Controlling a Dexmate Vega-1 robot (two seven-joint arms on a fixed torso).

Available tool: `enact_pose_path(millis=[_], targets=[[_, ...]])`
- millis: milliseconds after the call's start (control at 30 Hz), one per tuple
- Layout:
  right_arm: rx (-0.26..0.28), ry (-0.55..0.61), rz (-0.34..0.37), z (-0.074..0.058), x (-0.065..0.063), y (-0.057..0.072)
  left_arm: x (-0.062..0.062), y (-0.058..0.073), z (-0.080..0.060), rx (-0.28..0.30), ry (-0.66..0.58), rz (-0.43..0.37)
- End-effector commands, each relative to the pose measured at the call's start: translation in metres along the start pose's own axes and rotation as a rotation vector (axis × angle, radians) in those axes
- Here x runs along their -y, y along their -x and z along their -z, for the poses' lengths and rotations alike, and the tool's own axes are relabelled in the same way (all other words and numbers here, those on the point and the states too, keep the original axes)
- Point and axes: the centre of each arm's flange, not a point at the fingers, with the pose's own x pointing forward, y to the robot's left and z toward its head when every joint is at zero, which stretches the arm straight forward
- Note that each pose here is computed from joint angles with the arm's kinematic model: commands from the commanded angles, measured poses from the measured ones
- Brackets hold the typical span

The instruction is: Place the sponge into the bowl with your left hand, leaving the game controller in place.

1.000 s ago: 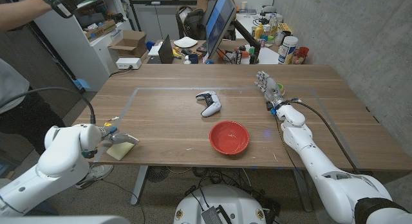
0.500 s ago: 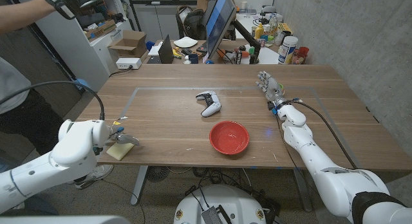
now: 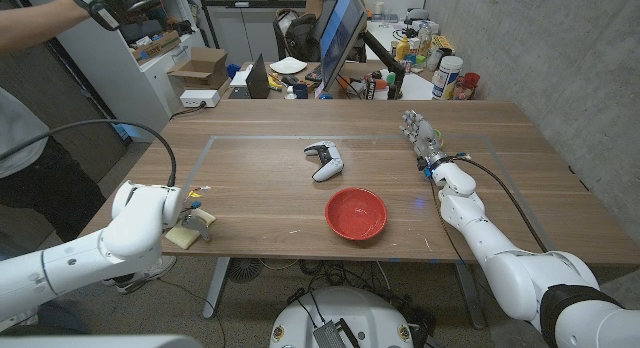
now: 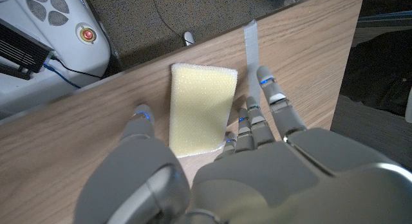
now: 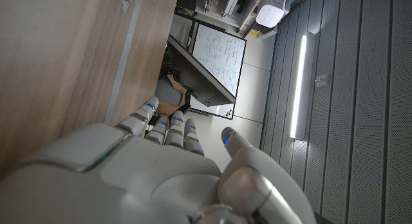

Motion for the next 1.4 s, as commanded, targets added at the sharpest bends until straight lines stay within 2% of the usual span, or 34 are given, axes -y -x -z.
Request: enact_pose_path(millis=[33, 133, 200, 233, 400, 467, 533, 567, 667, 800, 1033, 1167, 1200, 1300, 1400], targets=[[0.004, 0.006, -0.006, 0.0, 0.002, -0.004, 0.003, 0.001, -0.002, -0.075, 0.022, -0.039], [0.003, 0.009, -0.007, 0.0, 0.003, -0.004, 0.004, 0.004, -0.003, -0.109, 0.036, -0.124], [0.002, 0.011, -0.008, -0.001, 0.004, -0.004, 0.004, 0.006, -0.003, -0.106, 0.041, -0.13], [0.004, 0.011, -0.006, -0.001, 0.005, -0.003, 0.005, 0.009, -0.003, -0.106, 0.04, -0.174], [0.004, 0.008, -0.011, 0.0, 0.006, -0.002, 0.005, 0.013, -0.003, -0.11, 0.075, -0.201], [0.006, 0.005, -0.007, 0.0, 0.008, -0.001, 0.005, 0.015, -0.005, -0.121, 0.053, -0.204], [0.006, 0.007, -0.005, -0.001, 0.008, -0.001, 0.006, 0.015, -0.005, -0.106, 0.062, -0.208], [0.008, 0.01, -0.003, -0.001, 0.01, 0.0, 0.007, 0.017, -0.006, -0.117, 0.059, -0.239], [0.01, 0.005, 0.002, -0.001, 0.012, 0.001, 0.007, 0.017, -0.006, -0.105, 0.062, -0.227], [0.01, 0.011, 0.004, -0.002, 0.013, 0.002, 0.006, 0.018, -0.007, -0.123, 0.04, -0.214], [0.013, 0.007, 0.0, -0.003, 0.013, 0.002, 0.006, 0.022, -0.007, -0.126, 0.058, -0.23], [0.017, 0.003, -0.003, -0.004, 0.012, 0.002, 0.002, 0.029, -0.005, -0.112, 0.079, -0.247], [0.015, 0.005, -0.008, -0.004, 0.012, 0.002, 0.002, 0.032, -0.006, -0.124, 0.075, -0.259], [0.017, 0.003, -0.006, -0.004, 0.012, 0.003, 0.001, 0.035, -0.005, -0.107, 0.087, -0.25], [0.018, 0.005, -0.004, -0.004, 0.012, 0.003, 0.0, 0.04, -0.004, -0.121, 0.095, -0.274]])
